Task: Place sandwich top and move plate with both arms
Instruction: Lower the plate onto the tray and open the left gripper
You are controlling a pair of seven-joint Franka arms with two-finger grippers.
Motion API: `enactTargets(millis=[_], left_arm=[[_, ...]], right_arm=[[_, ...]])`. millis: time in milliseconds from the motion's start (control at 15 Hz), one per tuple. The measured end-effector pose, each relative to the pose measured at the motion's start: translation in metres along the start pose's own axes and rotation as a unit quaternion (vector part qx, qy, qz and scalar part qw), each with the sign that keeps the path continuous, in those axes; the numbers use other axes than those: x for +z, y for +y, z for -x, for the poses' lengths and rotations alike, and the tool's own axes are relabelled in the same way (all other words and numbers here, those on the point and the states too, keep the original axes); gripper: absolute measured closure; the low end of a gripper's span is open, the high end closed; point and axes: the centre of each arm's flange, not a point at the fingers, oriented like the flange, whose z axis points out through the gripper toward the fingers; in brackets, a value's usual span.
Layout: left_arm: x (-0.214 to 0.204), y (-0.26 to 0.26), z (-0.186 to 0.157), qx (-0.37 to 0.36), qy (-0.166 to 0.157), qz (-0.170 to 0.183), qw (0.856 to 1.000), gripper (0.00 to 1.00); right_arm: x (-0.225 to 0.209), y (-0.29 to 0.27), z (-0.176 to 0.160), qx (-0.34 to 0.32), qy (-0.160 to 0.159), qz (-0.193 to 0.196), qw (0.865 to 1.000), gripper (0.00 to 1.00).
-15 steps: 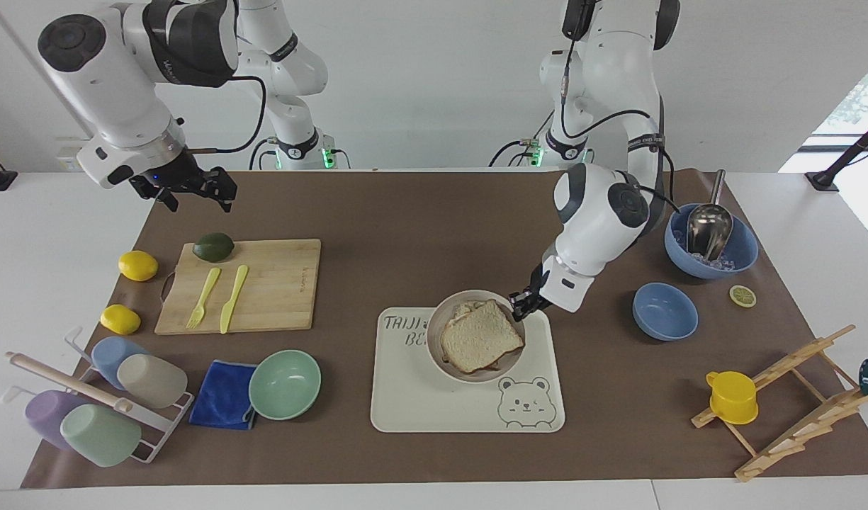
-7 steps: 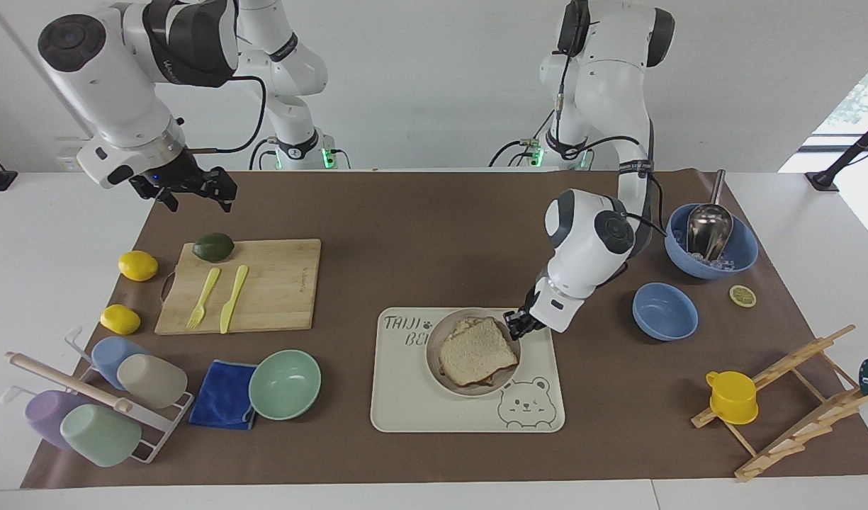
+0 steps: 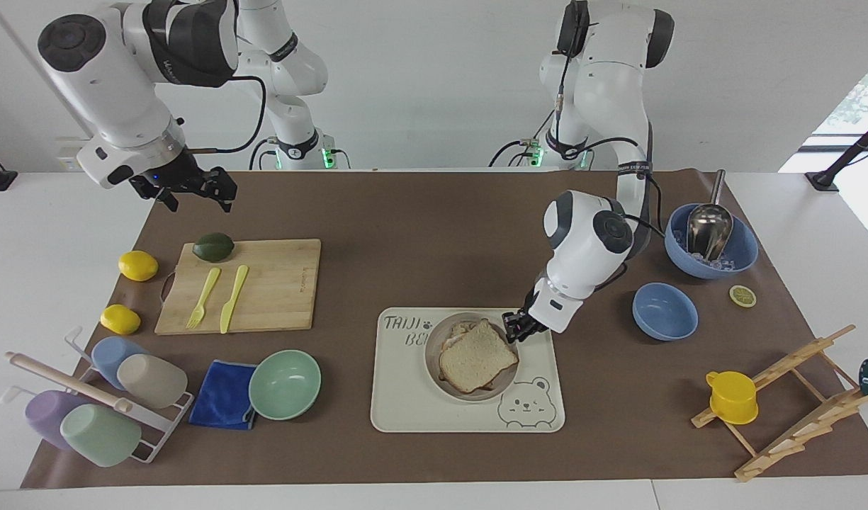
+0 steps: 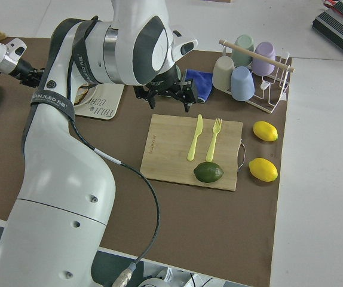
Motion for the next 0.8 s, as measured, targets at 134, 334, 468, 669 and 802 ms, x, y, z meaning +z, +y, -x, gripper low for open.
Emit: enactTargets(millis=[134,334,468,669,802], left_arm=[[0.000,-0.001,0.000,0.000,0.000,0.000,1.000,0.37],[-0.002,-0.005,-0.004,-0.001,0.004,-0.002,1.000,0.03],[-0.006,-0.010,-0.008,-0.005,0.008,-0.003,1.000,0.00],[-0.034,-0.034,-0.025,-0.023,0.029,-0.008,0.999,0.00],[-0.070,-0.058,-0.036,-0.033,0.037,-0.021,0.999,0.00]], right_arm=[[0.000,0.000,0.000,0.000,0.000,0.000,1.000,0.00],[0.000,0.000,0.000,0.000,0.000,0.000,1.000,0.00],[0.000,0.000,0.000,0.000,0.000,0.000,1.000,0.00],[0.000,0.000,0.000,0.000,0.000,0.000,1.000,0.00],[0.000,0.000,0.000,0.000,0.000,0.000,1.000,0.00]])
